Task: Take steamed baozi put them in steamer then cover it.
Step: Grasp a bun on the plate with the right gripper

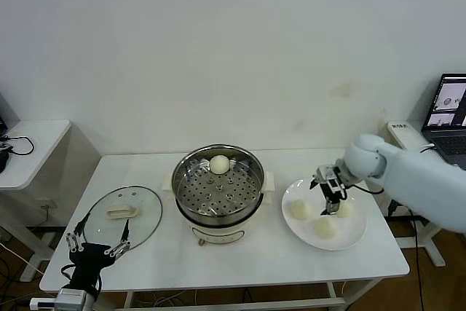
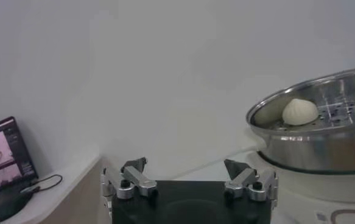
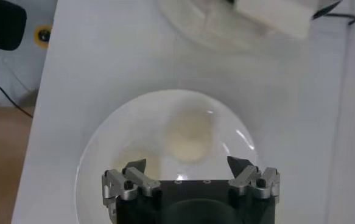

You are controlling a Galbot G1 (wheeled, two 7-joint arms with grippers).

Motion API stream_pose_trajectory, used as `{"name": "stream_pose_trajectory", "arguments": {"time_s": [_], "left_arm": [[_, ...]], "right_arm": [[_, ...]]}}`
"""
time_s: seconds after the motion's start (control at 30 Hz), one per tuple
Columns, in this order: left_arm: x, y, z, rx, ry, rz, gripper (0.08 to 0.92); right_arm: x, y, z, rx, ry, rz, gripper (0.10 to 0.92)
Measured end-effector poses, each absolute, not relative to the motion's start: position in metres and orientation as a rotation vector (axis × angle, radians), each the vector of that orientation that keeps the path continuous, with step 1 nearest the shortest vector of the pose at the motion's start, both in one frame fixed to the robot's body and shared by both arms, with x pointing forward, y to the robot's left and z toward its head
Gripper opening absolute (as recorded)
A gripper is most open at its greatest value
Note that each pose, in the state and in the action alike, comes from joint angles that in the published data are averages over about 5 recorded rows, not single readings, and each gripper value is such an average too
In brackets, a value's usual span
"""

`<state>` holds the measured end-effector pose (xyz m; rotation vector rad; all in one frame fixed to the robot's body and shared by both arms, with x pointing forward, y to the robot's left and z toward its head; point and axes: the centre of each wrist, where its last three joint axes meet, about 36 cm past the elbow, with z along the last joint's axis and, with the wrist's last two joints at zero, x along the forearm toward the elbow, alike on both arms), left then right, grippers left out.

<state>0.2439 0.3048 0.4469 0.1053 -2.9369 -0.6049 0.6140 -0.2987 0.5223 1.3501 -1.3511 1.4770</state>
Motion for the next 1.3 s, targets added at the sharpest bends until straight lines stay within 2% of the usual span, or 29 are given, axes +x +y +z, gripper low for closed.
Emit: {"name": "stream_pose_trajectory", "arguments": {"time_s": [0.33, 0.57, 1.07, 1.3], "left_arm": [[0.246, 0.307, 0.445, 0.110, -2.933, -0.611, 0.823], [0.247, 0.308, 0.445, 0.113, -2.933, -0.615, 0.823], [0.246, 0.309, 0.447, 0.118, -2.937, -0.618, 0.823], [0.245, 0.307, 0.452, 0.112, -2.947, -0.620, 0.823]], "right_arm": [[0.626, -0.287, 0.477, 1.342, -1.330, 1.452, 0.821], [0.636, -0.282, 0.462, 1.324, -1.335, 1.452, 0.789], [0.645, -0.276, 0.451, 1.307, -1.344, 1.430, 0.613], [0.648, -0.279, 0.462, 1.302, -1.359, 1.419, 0.592]]}}
